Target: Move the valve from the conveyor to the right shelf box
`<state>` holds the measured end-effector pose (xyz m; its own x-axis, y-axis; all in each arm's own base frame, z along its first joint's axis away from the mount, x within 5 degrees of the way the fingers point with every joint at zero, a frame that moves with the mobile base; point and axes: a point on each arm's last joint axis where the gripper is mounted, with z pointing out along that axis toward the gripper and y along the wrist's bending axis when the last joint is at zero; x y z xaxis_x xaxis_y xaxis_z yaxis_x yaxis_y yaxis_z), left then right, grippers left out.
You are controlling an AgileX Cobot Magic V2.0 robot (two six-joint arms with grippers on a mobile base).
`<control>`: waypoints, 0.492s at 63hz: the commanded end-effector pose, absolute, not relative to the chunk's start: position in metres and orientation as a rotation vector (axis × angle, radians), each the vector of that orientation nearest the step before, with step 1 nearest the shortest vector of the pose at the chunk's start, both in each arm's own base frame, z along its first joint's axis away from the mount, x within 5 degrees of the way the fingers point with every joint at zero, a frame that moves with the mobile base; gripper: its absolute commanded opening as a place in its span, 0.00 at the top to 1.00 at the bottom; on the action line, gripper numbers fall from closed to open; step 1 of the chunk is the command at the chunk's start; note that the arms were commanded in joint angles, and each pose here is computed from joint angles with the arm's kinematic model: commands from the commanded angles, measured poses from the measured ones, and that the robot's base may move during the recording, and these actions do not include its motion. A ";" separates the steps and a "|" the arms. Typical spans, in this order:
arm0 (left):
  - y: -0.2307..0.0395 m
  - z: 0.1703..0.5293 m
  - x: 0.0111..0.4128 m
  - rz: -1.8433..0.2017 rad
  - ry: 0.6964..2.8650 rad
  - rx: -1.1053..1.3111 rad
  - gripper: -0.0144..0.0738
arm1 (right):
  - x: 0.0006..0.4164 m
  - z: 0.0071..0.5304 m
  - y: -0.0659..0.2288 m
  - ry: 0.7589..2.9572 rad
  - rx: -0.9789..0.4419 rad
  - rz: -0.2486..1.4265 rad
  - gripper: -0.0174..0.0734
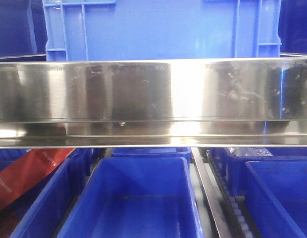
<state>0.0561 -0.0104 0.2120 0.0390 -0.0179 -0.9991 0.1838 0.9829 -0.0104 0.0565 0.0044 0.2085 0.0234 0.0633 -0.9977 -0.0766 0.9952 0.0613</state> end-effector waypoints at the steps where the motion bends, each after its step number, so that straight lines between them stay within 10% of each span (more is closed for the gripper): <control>1: -0.010 0.212 0.055 -0.153 1.491 0.128 0.96 | 0.056 0.209 0.004 1.527 -0.013 0.094 0.99; 31: -0.010 0.214 0.055 -0.153 1.470 0.126 0.96 | 0.056 0.209 0.004 1.527 -0.013 0.094 0.99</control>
<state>0.0559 -0.0102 0.2110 0.0628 -0.0177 -0.9979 0.1798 0.9837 -0.0062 0.0565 0.0044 0.2082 0.0211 0.0631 -0.9978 -0.0766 0.9952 0.0613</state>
